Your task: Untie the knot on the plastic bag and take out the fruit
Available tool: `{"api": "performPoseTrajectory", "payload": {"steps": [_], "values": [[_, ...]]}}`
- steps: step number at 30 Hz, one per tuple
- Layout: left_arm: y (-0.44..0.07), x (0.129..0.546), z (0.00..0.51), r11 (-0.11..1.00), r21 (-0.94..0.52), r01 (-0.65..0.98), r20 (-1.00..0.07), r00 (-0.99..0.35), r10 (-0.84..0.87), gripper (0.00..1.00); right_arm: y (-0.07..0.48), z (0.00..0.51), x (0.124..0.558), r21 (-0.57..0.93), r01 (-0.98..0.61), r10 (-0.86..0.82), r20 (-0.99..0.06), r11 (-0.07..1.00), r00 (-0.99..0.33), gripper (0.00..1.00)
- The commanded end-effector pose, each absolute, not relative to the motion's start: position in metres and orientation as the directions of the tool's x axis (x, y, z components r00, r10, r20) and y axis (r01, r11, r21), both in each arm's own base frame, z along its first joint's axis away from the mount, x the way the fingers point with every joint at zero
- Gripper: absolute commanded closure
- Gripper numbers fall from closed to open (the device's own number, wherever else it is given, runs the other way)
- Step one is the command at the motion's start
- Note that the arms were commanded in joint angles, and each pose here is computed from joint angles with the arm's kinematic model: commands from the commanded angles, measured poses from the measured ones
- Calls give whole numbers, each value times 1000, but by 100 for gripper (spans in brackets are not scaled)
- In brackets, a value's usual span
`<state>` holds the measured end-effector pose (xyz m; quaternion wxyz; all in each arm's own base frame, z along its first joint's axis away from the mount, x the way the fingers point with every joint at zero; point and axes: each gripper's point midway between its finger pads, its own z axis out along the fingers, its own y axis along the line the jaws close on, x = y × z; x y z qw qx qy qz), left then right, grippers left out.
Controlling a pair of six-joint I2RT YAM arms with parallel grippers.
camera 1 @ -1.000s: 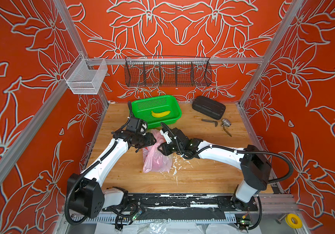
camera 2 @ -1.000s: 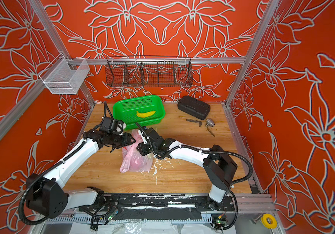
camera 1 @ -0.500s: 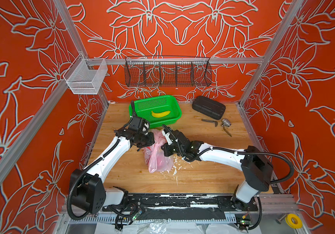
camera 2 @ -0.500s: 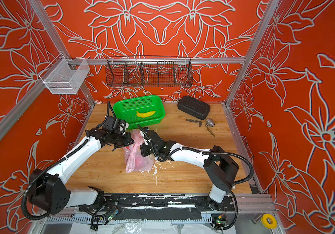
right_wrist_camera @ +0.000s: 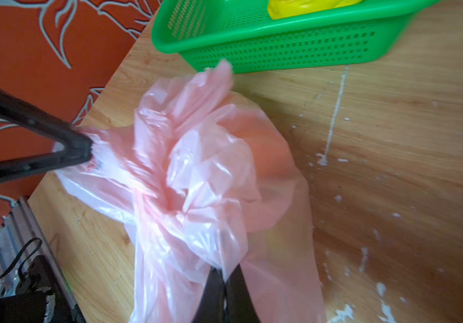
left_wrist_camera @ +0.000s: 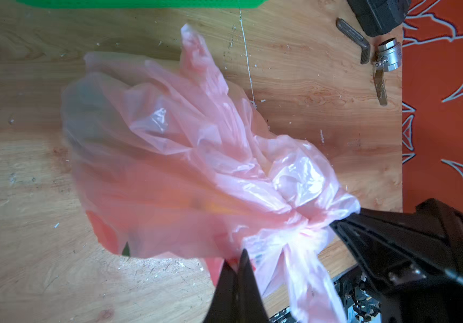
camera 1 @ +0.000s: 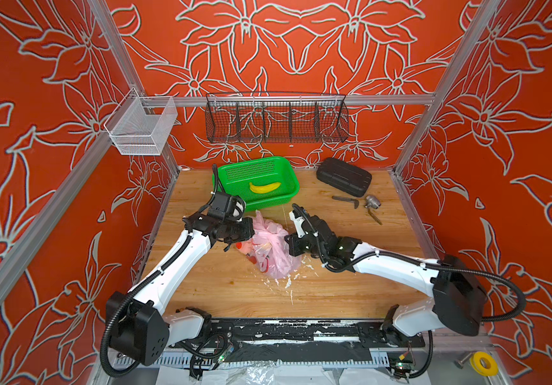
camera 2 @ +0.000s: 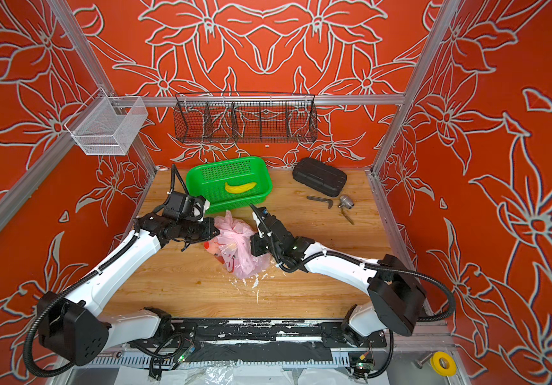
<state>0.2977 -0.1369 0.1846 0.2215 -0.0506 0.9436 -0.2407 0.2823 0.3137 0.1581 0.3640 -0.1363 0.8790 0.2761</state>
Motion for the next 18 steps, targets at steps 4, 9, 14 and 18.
{"api": "performPoseTrajectory", "payload": {"steps": [4, 9, 14, 18], "values": [[-123, 297, 192, 899, -438, -18, -426, -876, -225, 100, 238, 147, 293, 345, -259, 75, -717, 902, -693, 100], [-145, 299, 198, 841, -538, 58, -423, -881, -210, 100, 246, 161, 281, 348, -365, 11, -737, 863, -676, 80], [-149, 298, 203, 833, -548, 71, -432, -878, -209, 82, 246, 187, 274, 308, -439, -46, -774, 844, -632, 48], [-141, 294, 219, 874, -474, 105, -514, -839, -177, 50, 257, 218, 263, 250, -553, -120, -828, 795, -548, 46]]}}
